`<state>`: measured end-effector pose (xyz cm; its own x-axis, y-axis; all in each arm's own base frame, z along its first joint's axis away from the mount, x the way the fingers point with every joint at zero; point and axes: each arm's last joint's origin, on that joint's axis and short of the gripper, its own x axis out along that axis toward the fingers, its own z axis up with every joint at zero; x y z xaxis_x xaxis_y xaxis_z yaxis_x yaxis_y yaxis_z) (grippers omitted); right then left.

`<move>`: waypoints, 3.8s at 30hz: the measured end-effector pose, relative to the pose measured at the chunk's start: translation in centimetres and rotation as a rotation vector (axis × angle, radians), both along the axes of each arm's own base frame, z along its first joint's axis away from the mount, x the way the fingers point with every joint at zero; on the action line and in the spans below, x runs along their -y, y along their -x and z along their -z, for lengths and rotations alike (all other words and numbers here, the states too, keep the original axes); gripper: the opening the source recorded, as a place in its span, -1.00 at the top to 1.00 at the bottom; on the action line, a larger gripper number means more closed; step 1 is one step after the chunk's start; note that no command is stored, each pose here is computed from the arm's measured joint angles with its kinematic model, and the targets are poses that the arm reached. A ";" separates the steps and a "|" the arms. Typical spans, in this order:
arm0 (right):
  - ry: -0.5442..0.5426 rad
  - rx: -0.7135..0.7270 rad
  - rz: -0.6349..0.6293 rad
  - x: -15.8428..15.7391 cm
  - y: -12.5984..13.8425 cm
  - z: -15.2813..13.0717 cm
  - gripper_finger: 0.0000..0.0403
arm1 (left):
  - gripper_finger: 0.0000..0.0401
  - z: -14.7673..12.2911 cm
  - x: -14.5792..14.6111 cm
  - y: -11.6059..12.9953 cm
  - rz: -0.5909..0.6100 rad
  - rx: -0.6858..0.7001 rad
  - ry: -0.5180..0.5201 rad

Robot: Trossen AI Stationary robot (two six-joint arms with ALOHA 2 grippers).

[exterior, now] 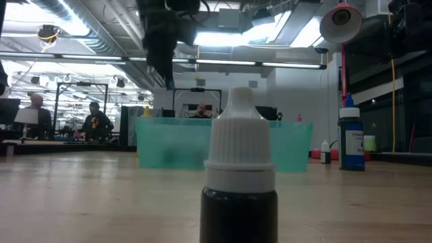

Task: Pick & Place food coloring
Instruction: Put the small blue food coloring bottle into the green bin, then put the small red food coloring bottle into the green bin

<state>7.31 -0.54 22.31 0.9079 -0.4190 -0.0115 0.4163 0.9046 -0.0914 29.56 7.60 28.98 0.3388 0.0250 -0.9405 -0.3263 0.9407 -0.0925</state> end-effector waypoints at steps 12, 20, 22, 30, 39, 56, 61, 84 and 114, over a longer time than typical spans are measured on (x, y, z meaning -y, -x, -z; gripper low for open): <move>0.002 -0.005 0.000 0.0 0.0 0.0 0.94 | 0.67 5.5 2.4 -0.9 0.097 0.037 -0.052; 0.003 -0.006 0.001 0.0 0.0 0.0 0.94 | 0.67 8.7 1.5 -2.1 0.154 -0.049 -0.058; 0.003 -0.006 0.001 0.0 0.0 0.0 0.94 | 0.67 9.5 1.5 -2.4 0.158 -0.072 -0.053; 0.003 -0.007 0.001 0.0 0.0 0.1 0.94 | 0.67 11.7 1.2 -3.5 0.168 -0.096 -0.050; 0.003 -0.007 0.001 0.0 0.0 0.1 0.94 | 0.65 13.3 1.1 -4.0 0.183 -0.129 -0.044; 0.003 -0.007 0.001 0.0 0.0 0.0 0.94 | 0.18 9.2 1.0 -4.8 0.176 -0.151 -0.062; 0.004 -0.009 0.001 0.0 0.0 0.1 0.94 | 0.12 3.0 1.7 -5.3 0.199 0.002 -0.091; 0.003 -0.012 -0.001 0.0 -0.1 0.1 0.94 | 0.15 -6.1 22.9 -2.2 0.523 0.501 -0.108; -0.003 -0.003 -0.081 -0.2 -0.2 0.0 0.94 | -0.21 7.2 33.0 -10.3 0.361 0.127 0.100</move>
